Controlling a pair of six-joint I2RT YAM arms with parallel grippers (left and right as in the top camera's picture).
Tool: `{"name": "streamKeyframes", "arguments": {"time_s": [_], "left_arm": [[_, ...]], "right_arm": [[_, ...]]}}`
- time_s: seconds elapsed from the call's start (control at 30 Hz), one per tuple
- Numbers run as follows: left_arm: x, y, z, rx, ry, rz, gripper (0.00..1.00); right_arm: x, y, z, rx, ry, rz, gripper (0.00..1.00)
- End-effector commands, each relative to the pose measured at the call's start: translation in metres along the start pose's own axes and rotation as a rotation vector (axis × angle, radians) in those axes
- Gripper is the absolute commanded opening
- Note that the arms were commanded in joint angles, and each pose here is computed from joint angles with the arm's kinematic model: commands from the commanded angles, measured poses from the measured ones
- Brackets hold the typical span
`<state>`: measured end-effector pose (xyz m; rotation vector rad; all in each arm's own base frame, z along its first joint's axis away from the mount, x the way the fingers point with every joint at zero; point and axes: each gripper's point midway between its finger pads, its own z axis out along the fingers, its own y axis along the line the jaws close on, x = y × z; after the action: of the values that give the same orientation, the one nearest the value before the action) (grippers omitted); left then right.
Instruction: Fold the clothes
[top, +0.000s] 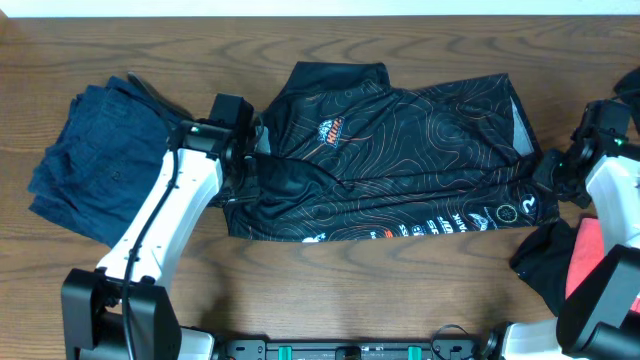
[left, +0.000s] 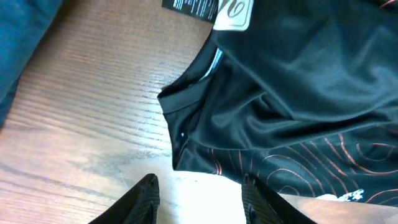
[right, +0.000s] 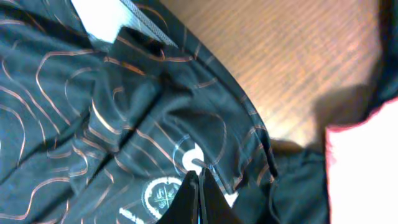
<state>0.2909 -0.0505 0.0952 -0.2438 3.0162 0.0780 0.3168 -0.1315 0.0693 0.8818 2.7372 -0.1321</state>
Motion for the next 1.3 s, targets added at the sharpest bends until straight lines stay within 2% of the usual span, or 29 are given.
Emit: {"name": "streamKeyframes", "arguments": {"time_s": [0.0,0.33,0.53,0.77,0.93,1.03,1.1,1.17,1.27], "left_arm": [[-0.001,-0.007,-0.002,0.039,-0.004,-0.011,0.45],[-0.002,-0.009,-0.002,0.05,-0.007,-0.011,0.45],[-0.002,-0.008,-0.002,0.049,-0.005,-0.011,0.45],[-0.002,-0.008,-0.002,0.049,-0.005,-0.011,0.45],[-0.005,-0.01,-0.002,0.055,-0.02,0.001,0.45],[-0.013,-0.017,-0.006,0.092,-0.05,0.07,0.47],[-0.023,-0.032,-0.015,0.166,-0.088,0.143,0.53],[-0.036,-0.043,-0.025,0.216,-0.14,0.165,0.69],[-0.065,-0.055,-0.043,0.262,-0.256,0.169,0.71]], "right_arm": [[0.016,0.001,0.024,0.003,0.053,-0.041,0.01],[0.052,-0.013,0.079,0.068,0.128,-0.103,0.01],[0.086,-0.072,0.063,0.4,0.22,0.03,0.01],[0.106,-0.085,0.052,0.473,0.296,0.058,0.01],[0.097,-0.066,0.056,0.374,0.282,0.076,0.01],[0.078,-0.043,0.049,0.249,0.274,0.043,0.03],[0.06,-0.027,0.036,0.165,0.258,0.038,0.06],[0.042,-0.009,0.021,0.069,0.234,0.029,0.08],[0.014,0.018,-0.011,-0.08,0.171,-0.021,0.13]]}}
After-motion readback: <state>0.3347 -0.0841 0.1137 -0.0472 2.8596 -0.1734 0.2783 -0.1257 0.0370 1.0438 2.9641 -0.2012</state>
